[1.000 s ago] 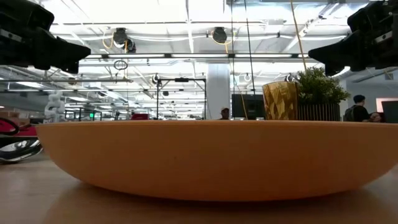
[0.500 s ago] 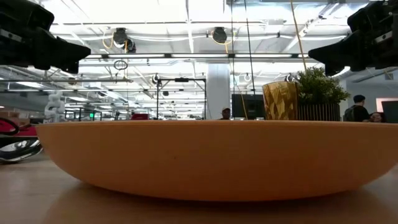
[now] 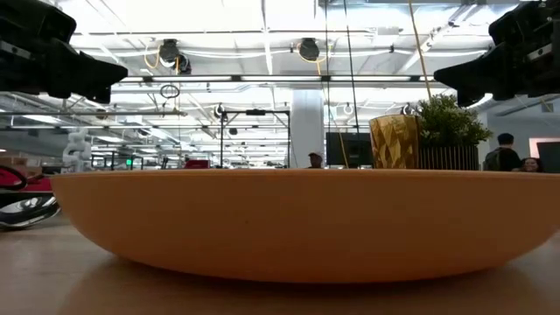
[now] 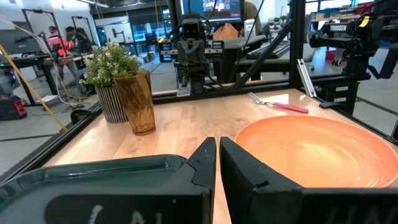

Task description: Pick and place plate/cup/fork/spoon on tray

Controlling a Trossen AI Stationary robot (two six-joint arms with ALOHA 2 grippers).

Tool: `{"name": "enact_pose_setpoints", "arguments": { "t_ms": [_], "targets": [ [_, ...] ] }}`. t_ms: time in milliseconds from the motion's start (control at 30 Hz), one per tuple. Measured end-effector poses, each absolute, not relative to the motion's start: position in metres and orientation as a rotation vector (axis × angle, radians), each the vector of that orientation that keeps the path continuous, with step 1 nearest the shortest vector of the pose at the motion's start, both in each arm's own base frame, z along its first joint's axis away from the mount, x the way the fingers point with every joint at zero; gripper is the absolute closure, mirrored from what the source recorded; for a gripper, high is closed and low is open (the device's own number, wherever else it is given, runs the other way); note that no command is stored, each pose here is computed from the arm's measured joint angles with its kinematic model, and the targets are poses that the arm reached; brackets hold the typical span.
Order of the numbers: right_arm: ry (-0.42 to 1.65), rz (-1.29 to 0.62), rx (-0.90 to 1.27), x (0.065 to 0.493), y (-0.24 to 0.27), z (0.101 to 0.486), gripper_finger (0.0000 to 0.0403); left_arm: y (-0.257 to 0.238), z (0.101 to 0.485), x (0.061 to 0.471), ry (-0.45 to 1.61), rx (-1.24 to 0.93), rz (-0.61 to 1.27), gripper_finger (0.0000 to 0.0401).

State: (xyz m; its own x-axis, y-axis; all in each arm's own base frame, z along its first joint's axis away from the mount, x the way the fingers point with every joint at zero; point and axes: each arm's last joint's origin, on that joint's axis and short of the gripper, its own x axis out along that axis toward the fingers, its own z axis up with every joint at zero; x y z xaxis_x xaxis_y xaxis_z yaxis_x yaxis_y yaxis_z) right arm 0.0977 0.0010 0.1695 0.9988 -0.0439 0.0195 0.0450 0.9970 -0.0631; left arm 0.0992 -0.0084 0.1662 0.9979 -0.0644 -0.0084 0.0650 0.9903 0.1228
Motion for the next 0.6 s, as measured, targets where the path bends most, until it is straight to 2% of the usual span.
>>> {"name": "enact_pose_setpoints", "arguments": {
  "t_ms": [400,600],
  "targets": [
    [-0.018,-0.044,-0.064,0.0977,0.001,0.1695,0.0403,-0.0084,0.1662,0.0992,0.004,0.129,-0.065,0.0375],
    [-0.018,-0.044,-0.064,0.0977,0.001,0.1695,0.0403,-0.0083,0.1664,0.0992,-0.002,0.236,-0.064,0.0375]
  ]
}}
